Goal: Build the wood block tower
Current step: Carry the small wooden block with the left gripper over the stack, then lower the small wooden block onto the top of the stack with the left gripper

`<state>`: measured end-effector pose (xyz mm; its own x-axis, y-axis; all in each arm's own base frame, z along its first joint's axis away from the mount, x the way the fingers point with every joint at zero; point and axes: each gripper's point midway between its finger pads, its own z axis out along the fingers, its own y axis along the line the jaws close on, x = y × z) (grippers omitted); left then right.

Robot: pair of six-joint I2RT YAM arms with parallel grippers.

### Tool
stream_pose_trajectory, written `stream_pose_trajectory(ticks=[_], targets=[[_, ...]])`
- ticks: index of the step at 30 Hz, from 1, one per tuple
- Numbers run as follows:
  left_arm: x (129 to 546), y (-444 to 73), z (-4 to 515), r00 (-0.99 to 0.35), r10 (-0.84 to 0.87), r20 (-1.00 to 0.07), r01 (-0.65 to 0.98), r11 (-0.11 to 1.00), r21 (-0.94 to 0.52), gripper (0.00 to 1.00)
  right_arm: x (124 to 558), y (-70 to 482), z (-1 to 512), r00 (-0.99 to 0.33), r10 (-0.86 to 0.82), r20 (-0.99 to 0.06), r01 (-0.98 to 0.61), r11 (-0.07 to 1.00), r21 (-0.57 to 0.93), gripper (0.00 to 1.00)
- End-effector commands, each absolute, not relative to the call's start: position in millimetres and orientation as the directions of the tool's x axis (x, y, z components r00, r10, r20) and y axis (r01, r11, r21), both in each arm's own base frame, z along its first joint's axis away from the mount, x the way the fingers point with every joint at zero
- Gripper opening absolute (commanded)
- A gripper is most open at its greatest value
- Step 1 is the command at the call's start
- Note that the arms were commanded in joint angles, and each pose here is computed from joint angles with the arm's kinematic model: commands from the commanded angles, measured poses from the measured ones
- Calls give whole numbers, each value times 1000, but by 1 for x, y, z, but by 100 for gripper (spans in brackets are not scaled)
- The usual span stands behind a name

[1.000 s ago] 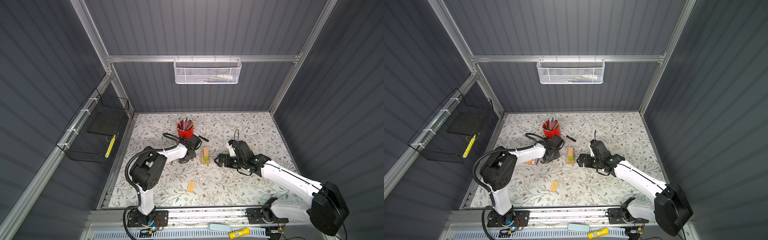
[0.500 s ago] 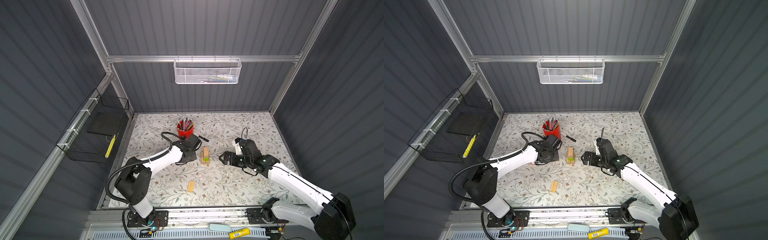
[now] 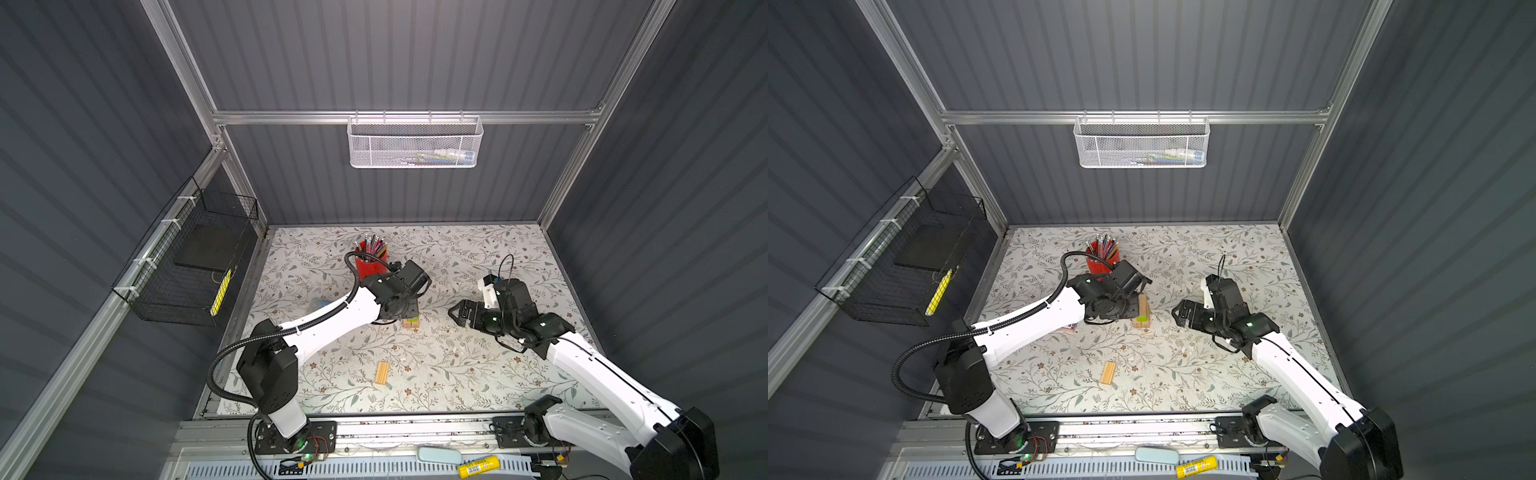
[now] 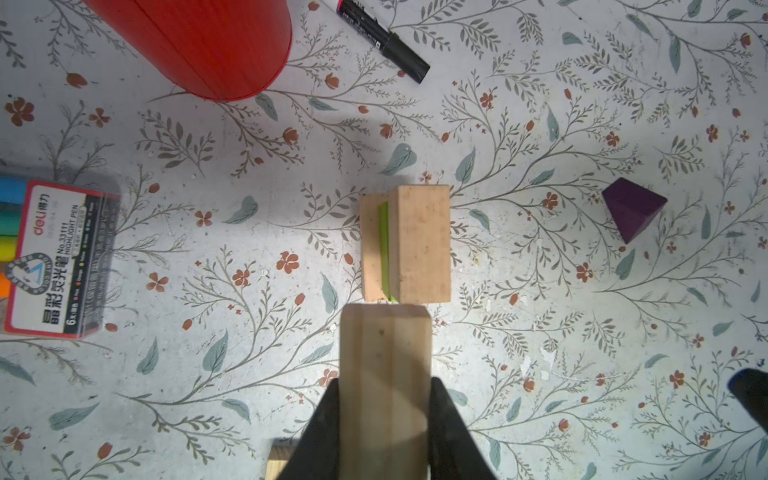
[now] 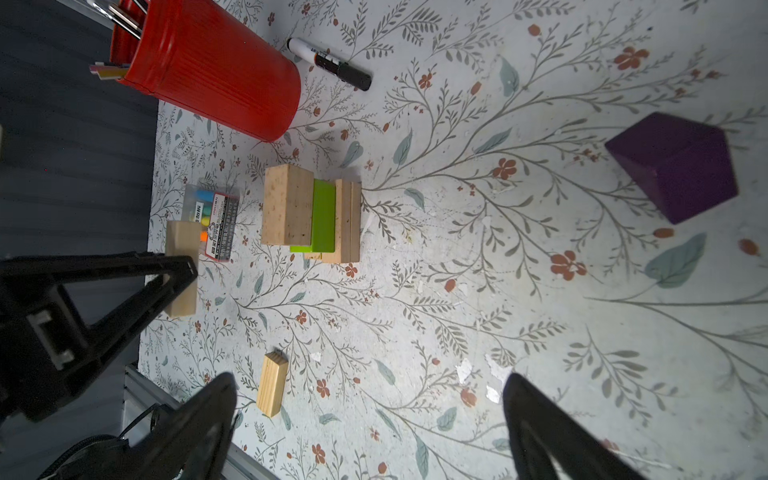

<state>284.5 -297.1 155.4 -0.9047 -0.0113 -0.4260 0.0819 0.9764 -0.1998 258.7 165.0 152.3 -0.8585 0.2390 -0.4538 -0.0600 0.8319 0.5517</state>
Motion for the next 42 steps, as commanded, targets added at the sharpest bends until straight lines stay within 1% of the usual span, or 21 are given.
stream_pose_trajectory(ticks=[1,12,18,25,31,42], targets=[[285,-303,151,-917,13,-399,91,980,-178,9,255,162,147,-866,243,-438,-50,828,559,99],[306,-326,139,-915,53,-400,121,982,-148,10,256,161,145,-865,256,-432,-44,819,573,99],[314,-326,130,-914,51,-402,102,989,-105,12,256,160,145,-865,260,-429,-40,817,576,99],[319,-332,124,-913,51,-404,105,988,-111,13,258,161,145,-865,263,-427,-39,813,581,99],[323,-326,119,-915,46,-401,88,992,-87,14,258,160,144,-866,264,-425,-36,814,580,99],[329,-327,118,-915,38,-401,82,992,-93,16,259,160,141,-872,263,-413,-29,814,581,99]])
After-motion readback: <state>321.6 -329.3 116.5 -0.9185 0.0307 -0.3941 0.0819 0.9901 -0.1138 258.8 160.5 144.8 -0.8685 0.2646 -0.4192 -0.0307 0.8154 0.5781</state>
